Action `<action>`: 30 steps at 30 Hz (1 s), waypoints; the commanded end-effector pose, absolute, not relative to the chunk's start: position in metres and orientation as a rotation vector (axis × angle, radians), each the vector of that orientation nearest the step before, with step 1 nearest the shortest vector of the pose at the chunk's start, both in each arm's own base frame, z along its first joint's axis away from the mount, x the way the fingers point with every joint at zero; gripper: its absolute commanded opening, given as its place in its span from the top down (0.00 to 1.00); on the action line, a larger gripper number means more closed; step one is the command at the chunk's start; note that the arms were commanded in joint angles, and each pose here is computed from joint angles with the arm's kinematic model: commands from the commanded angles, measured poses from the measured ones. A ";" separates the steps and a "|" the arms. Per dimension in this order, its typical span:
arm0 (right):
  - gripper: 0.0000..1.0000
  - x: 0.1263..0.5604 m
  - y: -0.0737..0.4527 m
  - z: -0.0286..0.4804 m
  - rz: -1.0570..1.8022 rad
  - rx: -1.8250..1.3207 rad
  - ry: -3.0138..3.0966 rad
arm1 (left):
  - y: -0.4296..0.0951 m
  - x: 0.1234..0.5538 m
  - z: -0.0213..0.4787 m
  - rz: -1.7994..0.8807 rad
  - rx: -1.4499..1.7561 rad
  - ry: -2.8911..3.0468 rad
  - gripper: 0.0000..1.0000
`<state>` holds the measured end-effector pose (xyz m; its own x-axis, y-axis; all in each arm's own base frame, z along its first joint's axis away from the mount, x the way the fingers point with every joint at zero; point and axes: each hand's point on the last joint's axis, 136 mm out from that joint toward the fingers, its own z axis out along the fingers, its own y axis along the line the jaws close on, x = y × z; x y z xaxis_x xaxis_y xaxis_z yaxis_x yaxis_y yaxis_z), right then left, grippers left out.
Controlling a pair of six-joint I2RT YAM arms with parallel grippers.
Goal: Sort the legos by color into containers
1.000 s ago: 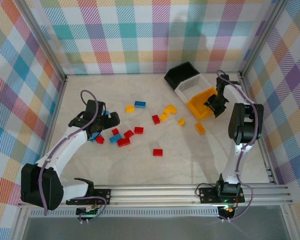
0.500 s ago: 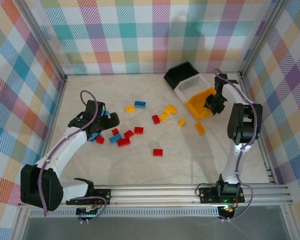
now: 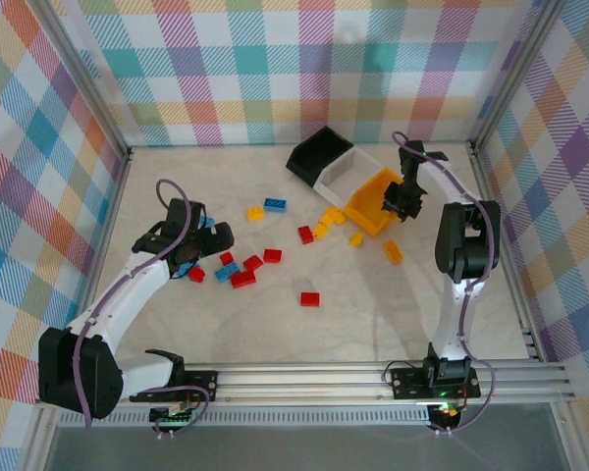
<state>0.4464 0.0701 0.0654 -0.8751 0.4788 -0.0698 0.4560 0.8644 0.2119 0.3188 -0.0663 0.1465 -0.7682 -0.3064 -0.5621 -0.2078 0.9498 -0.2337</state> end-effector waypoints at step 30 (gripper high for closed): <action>0.77 0.484 0.130 0.062 0.175 0.132 2.987 | -0.066 0.318 0.137 -0.176 -0.358 2.515 0.00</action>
<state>0.4757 0.1423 0.0577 -0.9871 0.0766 -0.1410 0.0539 0.9860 0.1577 0.3183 -0.0651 0.1364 -0.7833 -0.3022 -0.5433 -0.2180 0.9519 -0.2151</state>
